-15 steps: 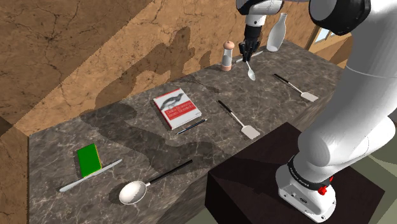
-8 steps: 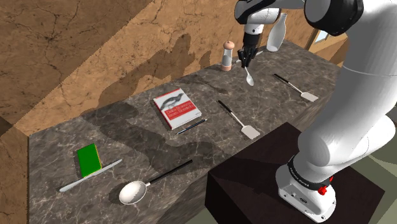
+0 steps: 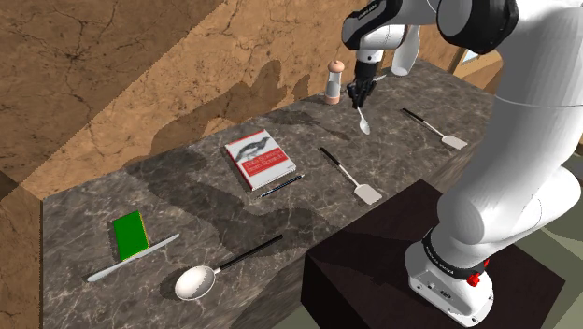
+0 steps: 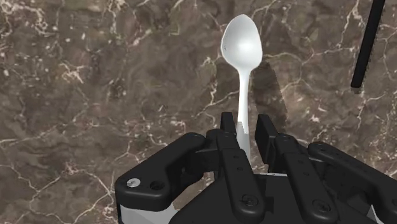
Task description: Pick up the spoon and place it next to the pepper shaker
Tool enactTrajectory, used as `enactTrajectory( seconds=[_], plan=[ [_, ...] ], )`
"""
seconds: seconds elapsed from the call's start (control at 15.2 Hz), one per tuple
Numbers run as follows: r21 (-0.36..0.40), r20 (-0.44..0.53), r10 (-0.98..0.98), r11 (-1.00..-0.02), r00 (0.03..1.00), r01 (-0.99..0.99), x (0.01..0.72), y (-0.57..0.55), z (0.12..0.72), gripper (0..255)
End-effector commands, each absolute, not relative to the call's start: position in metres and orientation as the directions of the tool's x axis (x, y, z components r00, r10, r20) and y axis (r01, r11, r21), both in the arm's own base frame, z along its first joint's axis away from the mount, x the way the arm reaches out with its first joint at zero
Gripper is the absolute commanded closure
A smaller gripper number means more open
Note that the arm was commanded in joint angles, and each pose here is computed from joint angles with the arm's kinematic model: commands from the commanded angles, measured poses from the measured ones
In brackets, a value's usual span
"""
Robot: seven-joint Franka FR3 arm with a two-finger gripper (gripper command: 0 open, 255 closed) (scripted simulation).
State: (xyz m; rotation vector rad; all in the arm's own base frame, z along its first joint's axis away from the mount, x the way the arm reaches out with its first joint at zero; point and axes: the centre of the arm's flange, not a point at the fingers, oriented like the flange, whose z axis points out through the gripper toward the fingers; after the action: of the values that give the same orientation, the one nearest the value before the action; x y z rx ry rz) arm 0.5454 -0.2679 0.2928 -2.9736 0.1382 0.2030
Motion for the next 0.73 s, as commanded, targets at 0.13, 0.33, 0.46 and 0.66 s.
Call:
enactTrajectory(
  seconds=[0.13,0.33,0.46,0.66],
  plan=[
    [-0.150,-0.142,-0.081,-0.983,0.987,-0.102,0.546,-0.267,0.272,255],
    [-0.150,-0.142,-0.081,-0.983,0.987,-0.102,0.546,-0.267,0.256,255],
    [-0.150,-0.142,-0.081,-0.983,0.987,-0.102,0.546,-0.267,0.245,255],
    [-0.150,-0.142,-0.081,-0.983,0.987,-0.102,0.546,-0.267,0.229,255]
  ],
)
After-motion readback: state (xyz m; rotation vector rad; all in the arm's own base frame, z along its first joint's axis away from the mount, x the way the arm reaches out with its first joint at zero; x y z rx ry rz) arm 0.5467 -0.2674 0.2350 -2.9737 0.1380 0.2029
